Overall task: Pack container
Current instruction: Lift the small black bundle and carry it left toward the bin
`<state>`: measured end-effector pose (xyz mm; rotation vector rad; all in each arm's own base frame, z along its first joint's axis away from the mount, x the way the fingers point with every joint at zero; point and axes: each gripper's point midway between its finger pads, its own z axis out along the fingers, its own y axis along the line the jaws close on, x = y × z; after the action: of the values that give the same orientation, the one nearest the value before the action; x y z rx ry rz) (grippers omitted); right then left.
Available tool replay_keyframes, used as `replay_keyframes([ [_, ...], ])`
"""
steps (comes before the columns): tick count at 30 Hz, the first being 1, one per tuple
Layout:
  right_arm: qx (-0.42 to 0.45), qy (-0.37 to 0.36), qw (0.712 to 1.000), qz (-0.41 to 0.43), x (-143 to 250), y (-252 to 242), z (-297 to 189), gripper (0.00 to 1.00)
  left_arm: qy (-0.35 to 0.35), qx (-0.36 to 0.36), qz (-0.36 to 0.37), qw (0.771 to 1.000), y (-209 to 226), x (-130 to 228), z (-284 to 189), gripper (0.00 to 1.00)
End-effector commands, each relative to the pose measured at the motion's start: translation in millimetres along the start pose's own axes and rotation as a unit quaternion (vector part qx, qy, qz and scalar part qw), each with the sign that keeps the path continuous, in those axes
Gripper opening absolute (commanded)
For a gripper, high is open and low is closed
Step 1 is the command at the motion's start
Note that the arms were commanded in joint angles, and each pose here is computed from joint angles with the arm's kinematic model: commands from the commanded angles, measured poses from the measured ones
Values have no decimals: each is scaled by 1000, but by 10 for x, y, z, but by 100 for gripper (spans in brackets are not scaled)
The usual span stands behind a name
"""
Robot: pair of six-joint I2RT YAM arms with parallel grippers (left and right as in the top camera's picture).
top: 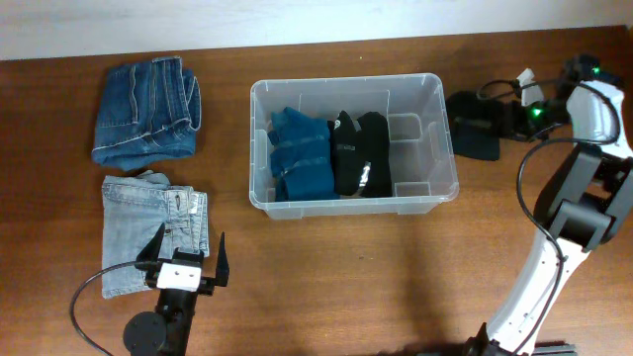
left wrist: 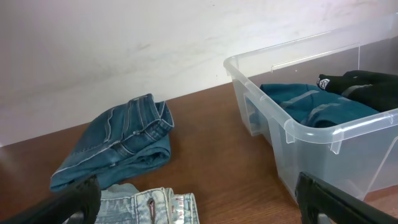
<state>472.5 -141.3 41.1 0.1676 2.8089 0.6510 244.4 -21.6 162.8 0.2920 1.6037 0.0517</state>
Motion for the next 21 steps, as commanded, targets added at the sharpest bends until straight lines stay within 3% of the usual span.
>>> replay_keyframes([
  [1, -41, -51, 998, 18, -225, 103, -381, 6, -2, 5, 8, 1000, -19, 8, 0, 99],
  [7, -86, -95, 992, 17, -357, 438, -1051, 4, -2, 5, 8, 1000, -19, 8, 0, 99],
  [14, -183, -144, 972, -10, -386, 1224, -1802, 4, -2, 5, 8, 1000, -19, 8, 0, 99],
  [21, -181, -171, 968, -38, -265, 1832, -2302, 4, -2, 5, 8, 1000, -19, 8, 0, 99],
])
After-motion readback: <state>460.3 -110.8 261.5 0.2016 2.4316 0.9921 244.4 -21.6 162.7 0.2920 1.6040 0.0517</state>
